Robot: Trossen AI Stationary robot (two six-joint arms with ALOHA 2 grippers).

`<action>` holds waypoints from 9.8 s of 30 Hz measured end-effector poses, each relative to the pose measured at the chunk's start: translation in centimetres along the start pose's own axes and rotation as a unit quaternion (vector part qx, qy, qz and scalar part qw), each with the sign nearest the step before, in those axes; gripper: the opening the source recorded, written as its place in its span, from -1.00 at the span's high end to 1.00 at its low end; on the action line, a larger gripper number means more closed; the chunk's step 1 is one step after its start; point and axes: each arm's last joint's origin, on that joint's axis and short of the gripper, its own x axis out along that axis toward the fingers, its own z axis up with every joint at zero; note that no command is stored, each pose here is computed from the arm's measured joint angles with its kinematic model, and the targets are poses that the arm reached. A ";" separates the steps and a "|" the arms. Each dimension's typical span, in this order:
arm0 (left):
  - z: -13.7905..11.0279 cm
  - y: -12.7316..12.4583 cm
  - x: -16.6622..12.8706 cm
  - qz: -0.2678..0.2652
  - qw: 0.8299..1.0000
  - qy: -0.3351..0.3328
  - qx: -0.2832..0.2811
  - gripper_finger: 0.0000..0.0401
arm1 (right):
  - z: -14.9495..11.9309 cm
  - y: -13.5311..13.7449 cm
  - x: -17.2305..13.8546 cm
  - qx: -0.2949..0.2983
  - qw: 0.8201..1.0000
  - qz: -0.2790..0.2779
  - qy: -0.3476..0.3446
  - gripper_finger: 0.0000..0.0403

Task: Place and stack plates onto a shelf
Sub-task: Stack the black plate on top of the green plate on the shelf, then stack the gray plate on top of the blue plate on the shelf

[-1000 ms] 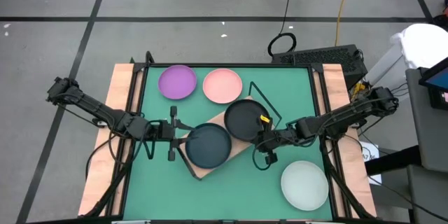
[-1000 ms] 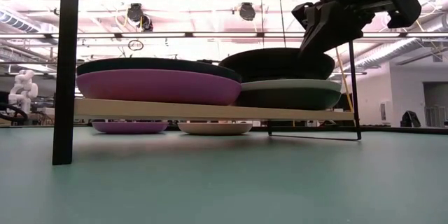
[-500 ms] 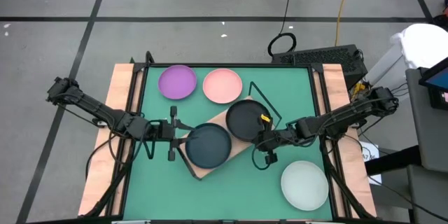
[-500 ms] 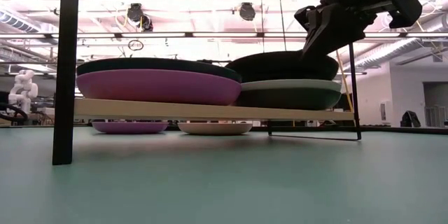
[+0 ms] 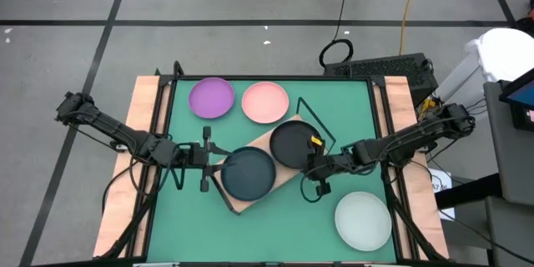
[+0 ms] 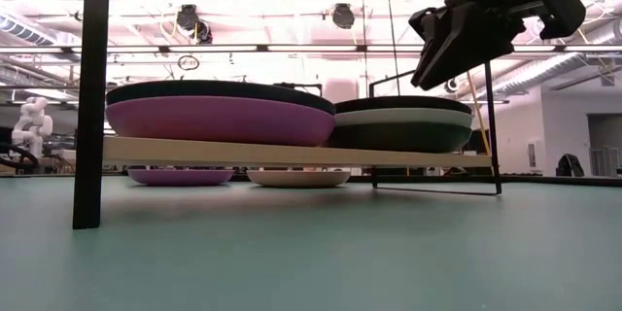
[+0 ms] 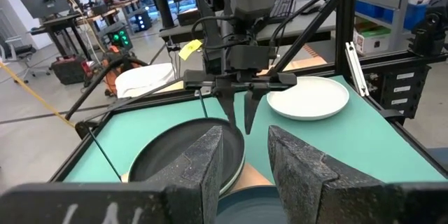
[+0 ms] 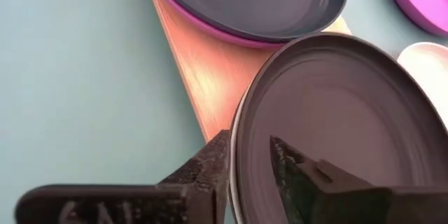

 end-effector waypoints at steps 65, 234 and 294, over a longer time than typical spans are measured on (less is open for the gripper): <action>-3.3 5.2 0.5 0.290 0.942 0.115 -0.121 0.39 | -1.1 8.6 -7.5 0.105 0.990 0.075 -0.058 0.72; 5.6 -4.8 9.3 -0.116 0.863 0.296 0.393 -0.36 | 1.8 -9.8 -1.0 0.309 0.940 0.072 -0.125 0.97; 5.8 -11.3 7.9 -0.061 0.935 0.307 0.168 0.94 | 5.1 2.2 -9.7 0.098 0.949 -0.034 -0.296 -0.09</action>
